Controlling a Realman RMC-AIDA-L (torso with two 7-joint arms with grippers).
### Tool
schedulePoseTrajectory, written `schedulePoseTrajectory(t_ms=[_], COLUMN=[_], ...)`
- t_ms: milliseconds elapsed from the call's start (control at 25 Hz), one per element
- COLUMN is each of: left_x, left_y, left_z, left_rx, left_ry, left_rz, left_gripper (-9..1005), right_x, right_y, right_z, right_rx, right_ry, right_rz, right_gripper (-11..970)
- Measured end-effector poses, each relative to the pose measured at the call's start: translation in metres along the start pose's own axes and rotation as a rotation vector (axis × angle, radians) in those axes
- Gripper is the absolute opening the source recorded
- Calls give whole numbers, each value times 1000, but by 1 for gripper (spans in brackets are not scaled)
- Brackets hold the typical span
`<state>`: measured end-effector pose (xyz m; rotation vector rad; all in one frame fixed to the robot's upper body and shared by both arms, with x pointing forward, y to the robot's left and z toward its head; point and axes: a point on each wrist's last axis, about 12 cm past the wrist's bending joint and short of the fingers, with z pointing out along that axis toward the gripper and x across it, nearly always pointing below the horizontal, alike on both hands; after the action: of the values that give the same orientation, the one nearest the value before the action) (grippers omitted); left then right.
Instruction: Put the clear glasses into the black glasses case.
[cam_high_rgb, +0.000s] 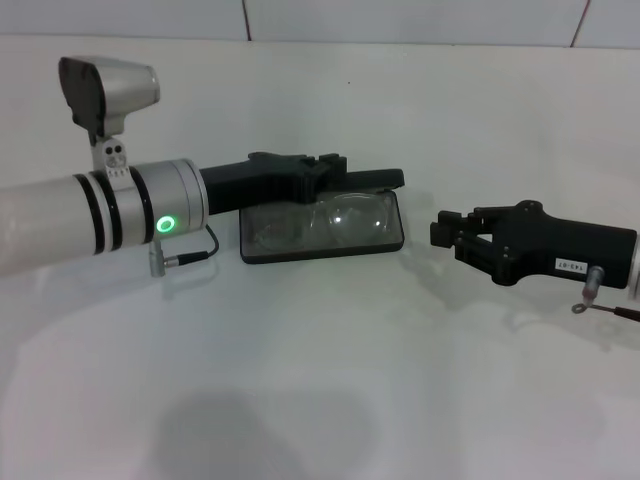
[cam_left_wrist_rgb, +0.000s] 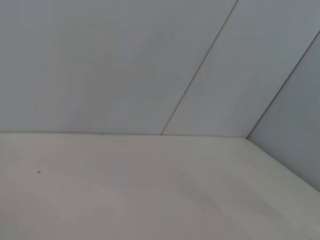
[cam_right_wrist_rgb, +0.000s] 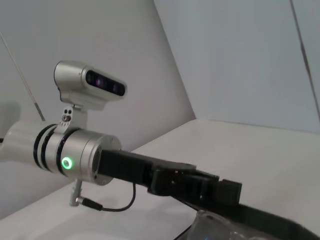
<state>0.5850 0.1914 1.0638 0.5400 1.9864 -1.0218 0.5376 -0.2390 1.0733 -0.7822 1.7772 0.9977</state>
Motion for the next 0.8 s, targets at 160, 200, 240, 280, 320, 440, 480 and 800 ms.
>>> schedulePoseTrajectory(t_ms=[160, 200, 240, 280, 320, 440, 480, 800], left_x=[4, 5, 6, 8, 10, 17, 20, 21], left_y=[1, 1, 1, 1, 1, 2, 2, -5], left_z=[0, 0, 0, 0, -1, -2, -2, -8], left_rx=[-3, -3, -4, -5, -6, -12, -14, 47], left_ry=[8, 10, 13, 16, 20, 36, 39, 19], left_rz=[-10, -13, -17, -22, -27, -44, -48, 5], left_gripper=[87, 87, 88, 88, 89, 90, 90, 94], right_x=[-2, -2, -2, -2, -2, -2, -2, -3], right_y=[-1, -1, -2, -2, -2, -2, -3, -4], right_z=[2, 2, 2, 3, 3, 3, 3, 2], right_rx=[2, 4, 5, 7, 7, 11, 12, 21], right_ry=[2, 3, 4, 4, 4, 5, 6, 4], right_rz=[-6, -7, -8, -8, -8, -9, -8, -7], right_gripper=[249, 250, 251, 252, 253, 257, 258, 266])
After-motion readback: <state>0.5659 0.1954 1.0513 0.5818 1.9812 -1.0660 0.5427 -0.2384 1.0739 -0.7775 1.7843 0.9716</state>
